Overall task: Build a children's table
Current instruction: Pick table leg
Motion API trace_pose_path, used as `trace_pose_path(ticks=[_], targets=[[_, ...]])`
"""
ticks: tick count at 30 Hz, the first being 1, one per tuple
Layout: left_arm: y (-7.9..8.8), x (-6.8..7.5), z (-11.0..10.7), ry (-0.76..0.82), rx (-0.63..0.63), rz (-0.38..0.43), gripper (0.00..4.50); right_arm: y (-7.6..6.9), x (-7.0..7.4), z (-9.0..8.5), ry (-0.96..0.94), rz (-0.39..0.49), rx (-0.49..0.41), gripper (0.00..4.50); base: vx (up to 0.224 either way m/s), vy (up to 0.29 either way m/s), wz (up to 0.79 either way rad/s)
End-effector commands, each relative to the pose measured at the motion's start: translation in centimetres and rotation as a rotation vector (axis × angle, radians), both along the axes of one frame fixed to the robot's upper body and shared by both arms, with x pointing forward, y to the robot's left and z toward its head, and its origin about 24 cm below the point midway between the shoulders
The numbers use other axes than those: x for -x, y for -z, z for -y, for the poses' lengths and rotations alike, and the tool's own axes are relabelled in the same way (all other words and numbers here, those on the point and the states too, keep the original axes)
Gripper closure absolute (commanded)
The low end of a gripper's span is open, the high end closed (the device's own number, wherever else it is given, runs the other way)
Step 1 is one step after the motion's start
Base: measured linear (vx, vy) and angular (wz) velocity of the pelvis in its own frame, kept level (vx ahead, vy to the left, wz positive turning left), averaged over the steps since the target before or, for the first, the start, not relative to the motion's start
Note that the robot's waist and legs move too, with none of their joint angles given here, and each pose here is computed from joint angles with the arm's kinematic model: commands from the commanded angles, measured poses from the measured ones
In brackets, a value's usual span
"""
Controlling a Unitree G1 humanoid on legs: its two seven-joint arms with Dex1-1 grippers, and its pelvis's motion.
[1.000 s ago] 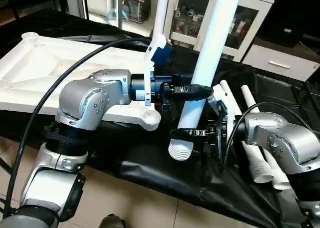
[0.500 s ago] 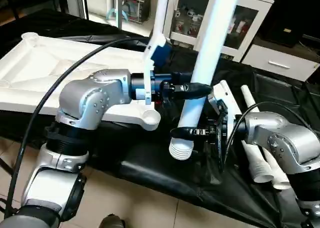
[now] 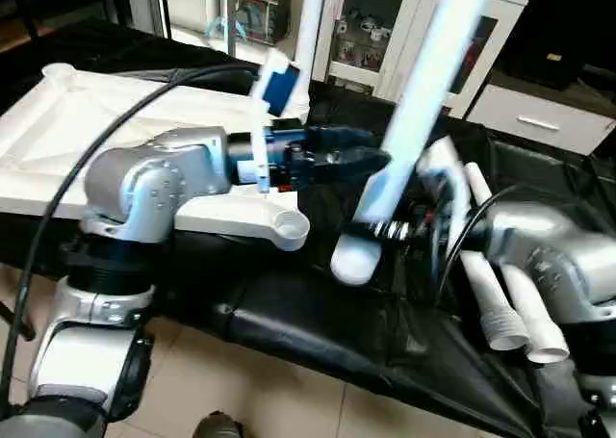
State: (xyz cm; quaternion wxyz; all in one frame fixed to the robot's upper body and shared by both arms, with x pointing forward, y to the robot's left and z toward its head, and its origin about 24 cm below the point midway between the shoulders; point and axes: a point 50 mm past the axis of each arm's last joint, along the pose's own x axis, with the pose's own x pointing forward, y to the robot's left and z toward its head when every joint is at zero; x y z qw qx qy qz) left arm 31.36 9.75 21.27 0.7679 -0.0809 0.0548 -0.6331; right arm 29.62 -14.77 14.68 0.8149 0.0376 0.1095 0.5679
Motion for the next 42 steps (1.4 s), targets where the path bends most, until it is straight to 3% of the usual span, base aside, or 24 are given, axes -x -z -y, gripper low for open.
trace_pose_path(ticks=[1, 3, 5, 7, 9, 11, 13, 17, 24, 28, 32, 36, 41, 42], targets=[[0.3, 0.0, -1.3, -0.066, -0.042, 0.130, 0.64, -0.8, -1.0, 2.7, 0.173, 0.052, 0.008, 2.64, 0.000, 0.000, 0.00], [1.0, 0.2, -1.9, -0.088, -0.092, 0.177, 0.53, -0.6, -1.1, 3.3, 0.230, 0.056, 0.017, 2.64, 0.000, 0.000, 0.00], [2.7, 0.5, -2.4, -0.085, -0.235, 0.224, 0.53, -0.2, -1.1, 3.6, 0.280, 0.056, 0.023, 2.64, 0.000, 0.000, 0.00], [6.0, 0.6, -2.9, -0.091, -0.503, 0.291, 0.53, 0.6, -1.1, 3.4, 0.342, 0.054, 0.028, 2.64, 0.000, 0.000, 0.00], [8.5, 0.5, -3.5, -0.094, -0.684, 0.344, 0.53, 1.2, -1.0, 2.9, 0.379, 0.057, 0.028, 2.64, 0.000, 0.000, 0.00], [10.8, 0.2, -3.7, -0.110, -0.718, 0.305, 0.53, 2.0, -1.0, 2.0, 0.413, 0.055, 0.017, 2.64, 0.000, 0.000, 0.00], [11.8, -0.5, -3.8, -0.149, -0.732, 0.304, 0.53, 2.4, -0.9, 1.3, 0.428, 0.048, 0.023, 2.64, 0.000, 0.000, 0.00], [12.9, -1.9, -4.4, -0.212, -0.790, 0.340, 0.53, 2.7, -0.6, 0.3, 0.439, 0.061, 0.004, 2.64, 0.000, 0.000, 0.00], [12.5, -2.9, -5.3, -0.217, -0.779, 0.377, 0.53, 3.0, 0.1, 0.3, 0.463, 0.050, -0.001, 2.64, 0.000, 0.000, 0.00], [12.1, -3.1, -6.6, -0.241, -0.771, 0.352, 0.53, 3.2, 0.5, 0.8, 0.469, 0.050, 0.014, 2.64, 0.000, 0.000, 0.00], [13.3, -3.3, -9.3, -0.265, -0.897, 0.289, 0.53, 3.2, 0.7, 0.5, 0.445, 0.048, 0.022, 2.64, 0.000, 0.000, 0.00], [13.7, -3.3, -10.0, -0.264, -0.896, 0.236, 0.53, 3.2, 0.8, 0.3, 0.429, 0.044, 0.022, 2.64, 0.000, 0.000, 0.00], [13.7, -3.7, -9.7, -0.282, -0.880, 0.248, 0.53, 3.1, 0.8, 0.1, 0.422, 0.047, 0.021, 2.64, 0.000, 0.000, 0.00], [13.8, -3.7, -9.7, -0.281, -0.876, 0.246, 0.71, 3.1, 0.8, 0.1, 0.421, 0.048, 0.021, 2.64, 0.000, 0.000, 0.00]])
